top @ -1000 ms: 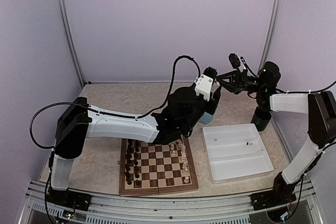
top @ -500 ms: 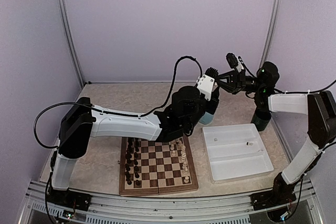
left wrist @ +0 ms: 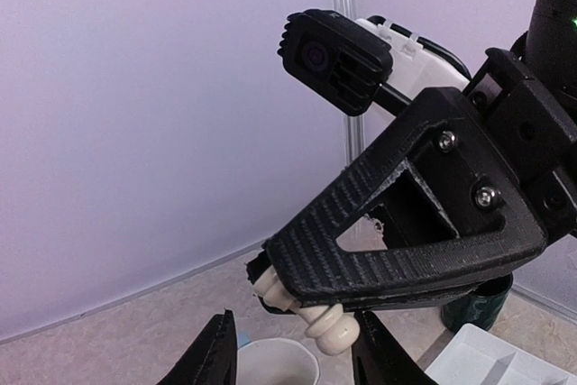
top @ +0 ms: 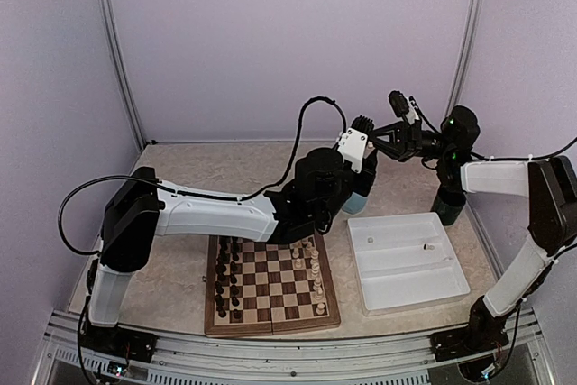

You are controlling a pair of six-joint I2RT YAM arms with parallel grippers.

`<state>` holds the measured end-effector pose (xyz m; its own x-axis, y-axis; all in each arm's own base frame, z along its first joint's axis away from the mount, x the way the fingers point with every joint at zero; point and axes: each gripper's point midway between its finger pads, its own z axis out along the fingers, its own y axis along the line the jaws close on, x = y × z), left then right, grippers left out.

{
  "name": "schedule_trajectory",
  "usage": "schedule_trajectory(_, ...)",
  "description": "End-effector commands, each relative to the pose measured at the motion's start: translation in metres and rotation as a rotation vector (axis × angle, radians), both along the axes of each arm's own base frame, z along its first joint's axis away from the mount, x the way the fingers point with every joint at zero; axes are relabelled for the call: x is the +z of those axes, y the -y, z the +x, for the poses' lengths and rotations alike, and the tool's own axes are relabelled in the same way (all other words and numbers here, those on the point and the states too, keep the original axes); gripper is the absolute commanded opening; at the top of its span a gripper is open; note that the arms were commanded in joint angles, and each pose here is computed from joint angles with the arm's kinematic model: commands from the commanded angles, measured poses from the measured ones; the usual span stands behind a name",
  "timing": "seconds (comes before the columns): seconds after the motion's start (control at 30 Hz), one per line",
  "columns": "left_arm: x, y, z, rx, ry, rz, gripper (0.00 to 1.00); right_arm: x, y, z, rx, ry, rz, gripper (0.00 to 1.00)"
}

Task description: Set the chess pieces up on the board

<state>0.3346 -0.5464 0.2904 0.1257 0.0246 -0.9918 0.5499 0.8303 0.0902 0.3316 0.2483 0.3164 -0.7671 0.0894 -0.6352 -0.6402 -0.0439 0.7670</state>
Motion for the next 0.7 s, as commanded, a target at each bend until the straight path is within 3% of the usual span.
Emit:
schedule_trajectory(0.0, 0.029, -0.008, -0.003, 0.006, 0.027, -0.086, 0.44, -0.007, -0.005, -0.006, 0.026, 0.004, -0.011, 0.07)
schedule_trajectory(0.4, 0.035, -0.005, -0.014, -0.031, 0.046, -0.084, 0.47, -0.011, -0.005, -0.003, 0.015, -0.010, -0.014, 0.07)
schedule_trajectory(0.67, 0.037, -0.006, -0.011, -0.032, 0.039, -0.100, 0.36, -0.011, -0.004, -0.004, 0.015, -0.006, -0.019, 0.08)
